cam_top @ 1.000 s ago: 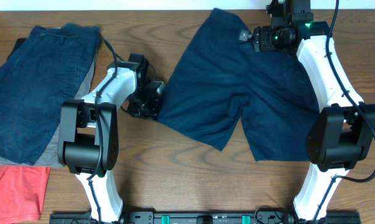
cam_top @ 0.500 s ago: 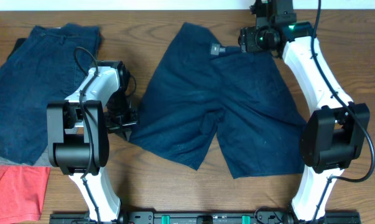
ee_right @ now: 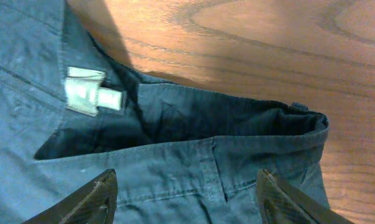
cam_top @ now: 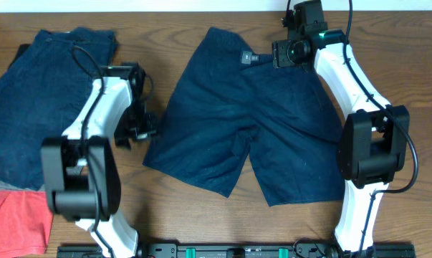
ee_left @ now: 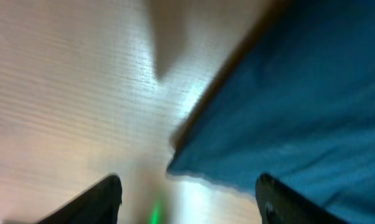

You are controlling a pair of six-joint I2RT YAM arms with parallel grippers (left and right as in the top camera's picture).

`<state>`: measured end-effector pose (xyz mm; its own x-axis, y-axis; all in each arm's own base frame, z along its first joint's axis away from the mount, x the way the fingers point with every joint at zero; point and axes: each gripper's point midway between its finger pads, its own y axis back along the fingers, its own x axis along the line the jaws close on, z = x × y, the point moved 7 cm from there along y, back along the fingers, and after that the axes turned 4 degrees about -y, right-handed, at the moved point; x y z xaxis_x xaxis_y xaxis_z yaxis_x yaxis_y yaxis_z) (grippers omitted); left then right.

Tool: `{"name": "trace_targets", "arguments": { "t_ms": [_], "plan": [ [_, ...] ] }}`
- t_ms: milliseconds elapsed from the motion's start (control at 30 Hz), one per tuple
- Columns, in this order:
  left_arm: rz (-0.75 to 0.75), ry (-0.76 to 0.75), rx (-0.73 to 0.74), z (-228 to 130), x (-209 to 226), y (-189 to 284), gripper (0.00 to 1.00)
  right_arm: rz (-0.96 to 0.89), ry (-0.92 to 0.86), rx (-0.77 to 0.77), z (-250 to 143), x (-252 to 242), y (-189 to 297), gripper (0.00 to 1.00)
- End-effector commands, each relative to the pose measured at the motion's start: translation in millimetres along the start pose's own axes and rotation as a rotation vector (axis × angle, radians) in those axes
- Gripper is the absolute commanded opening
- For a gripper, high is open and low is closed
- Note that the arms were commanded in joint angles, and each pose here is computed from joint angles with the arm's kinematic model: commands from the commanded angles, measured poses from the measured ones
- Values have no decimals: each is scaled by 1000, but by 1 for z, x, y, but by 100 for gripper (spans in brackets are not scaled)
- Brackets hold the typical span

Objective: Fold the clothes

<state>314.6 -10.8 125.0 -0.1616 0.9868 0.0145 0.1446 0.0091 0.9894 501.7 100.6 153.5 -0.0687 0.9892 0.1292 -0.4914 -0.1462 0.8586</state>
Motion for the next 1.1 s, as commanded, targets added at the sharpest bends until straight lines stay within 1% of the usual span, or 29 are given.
{"name": "trace_targets", "arguments": {
  "t_ms": [0, 167, 267, 433, 500, 600, 767, 867, 933, 1067],
  "plan": [
    [-51, -3, -135, 15, -7, 19, 71, -28, 20, 15, -4, -2, -12, 67],
    [-161, -54, -249, 36, -30, 18, 71, -58, 20, 60, -14, -7, -32, 62],
    [-168, -96, -285, 42, -45, 10, 71, -62, 24, 90, -22, -9, -45, 61],
    [-166, -174, -292, 46, -67, -4, 71, -71, 24, 125, -33, -13, -67, 59],
    [-158, -187, -290, 49, -73, -11, 71, -72, 24, 128, -35, -13, -73, 54],
    [-152, -200, -265, 51, -79, -25, 70, -74, 24, 112, -32, -14, -74, 43],
    [-136, -197, -207, 55, -80, -53, 70, -97, 25, 93, -29, -16, -74, 28],
    [-130, -195, -180, 57, -80, -68, 69, -117, 24, 98, -30, -19, -74, 14],
    [-126, -194, -166, 59, -80, -77, 68, -131, 26, 96, -30, -20, -74, 1],
    [-122, -193, -148, 60, -80, -88, 68, -144, 29, 97, -30, -22, -73, 1]
  ]
}}
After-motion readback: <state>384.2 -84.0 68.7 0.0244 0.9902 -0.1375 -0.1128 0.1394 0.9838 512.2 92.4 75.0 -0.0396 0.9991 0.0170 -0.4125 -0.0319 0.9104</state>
